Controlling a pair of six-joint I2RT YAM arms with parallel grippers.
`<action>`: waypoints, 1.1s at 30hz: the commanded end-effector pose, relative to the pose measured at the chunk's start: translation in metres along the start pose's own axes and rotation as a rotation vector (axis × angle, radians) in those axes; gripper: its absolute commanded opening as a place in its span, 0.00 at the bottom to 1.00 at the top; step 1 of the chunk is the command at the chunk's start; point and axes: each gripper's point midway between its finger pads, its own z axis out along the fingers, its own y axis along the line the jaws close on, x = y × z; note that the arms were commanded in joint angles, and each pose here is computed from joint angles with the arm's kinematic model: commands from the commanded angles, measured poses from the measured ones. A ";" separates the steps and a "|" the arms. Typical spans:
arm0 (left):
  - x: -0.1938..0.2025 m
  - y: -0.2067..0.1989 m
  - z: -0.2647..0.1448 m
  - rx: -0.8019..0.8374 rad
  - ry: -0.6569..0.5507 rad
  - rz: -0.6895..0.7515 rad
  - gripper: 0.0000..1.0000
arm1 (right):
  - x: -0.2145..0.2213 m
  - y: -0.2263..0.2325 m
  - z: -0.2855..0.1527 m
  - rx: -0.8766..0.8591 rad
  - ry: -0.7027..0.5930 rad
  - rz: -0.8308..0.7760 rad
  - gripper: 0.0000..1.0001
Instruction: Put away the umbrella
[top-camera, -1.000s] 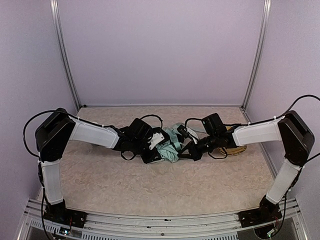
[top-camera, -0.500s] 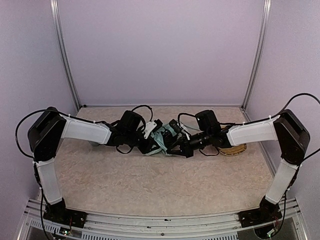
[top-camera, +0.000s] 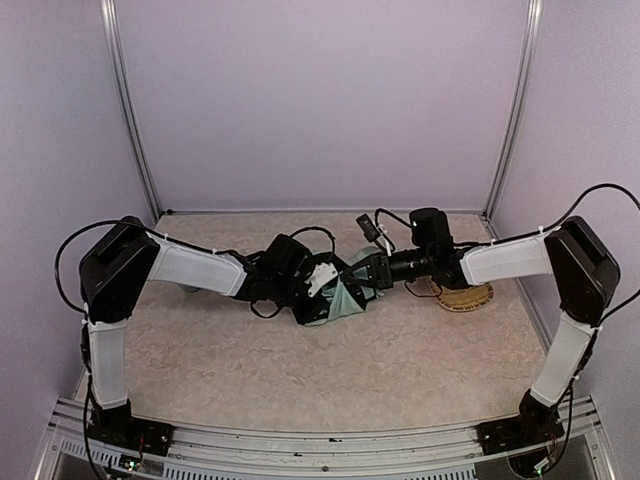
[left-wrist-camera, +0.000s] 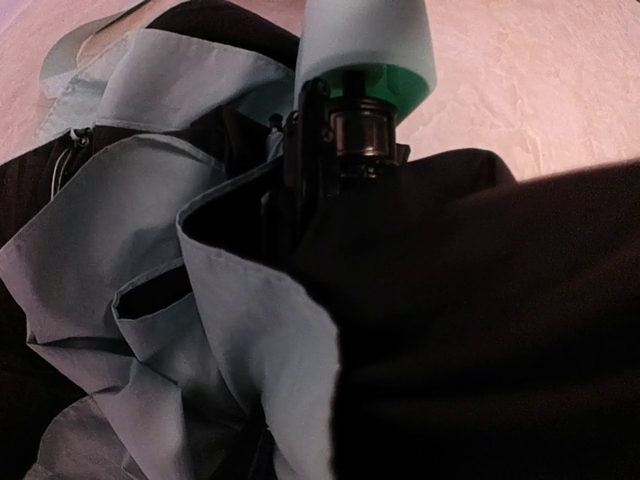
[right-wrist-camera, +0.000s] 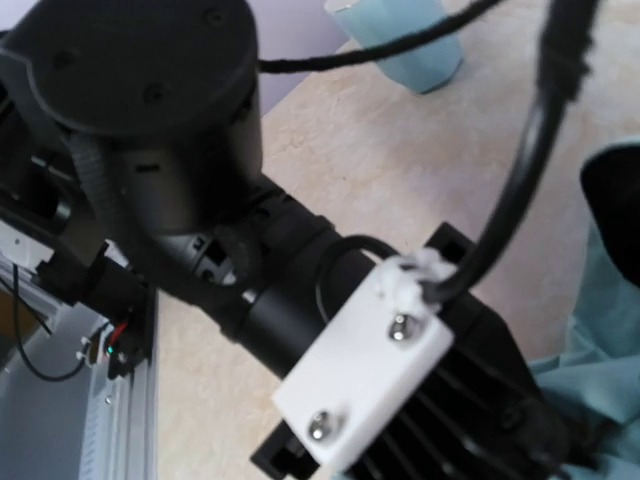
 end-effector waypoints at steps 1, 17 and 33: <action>0.057 -0.046 0.014 0.198 0.169 0.072 0.00 | -0.039 -0.031 -0.012 0.082 -0.151 0.064 0.00; 0.046 -0.032 -0.001 0.281 0.076 -0.038 0.00 | -0.002 -0.085 -0.037 0.321 -0.104 0.191 0.00; 0.063 -0.070 0.015 0.366 0.180 0.098 0.00 | -0.073 -0.075 -0.008 0.155 -0.137 0.020 0.00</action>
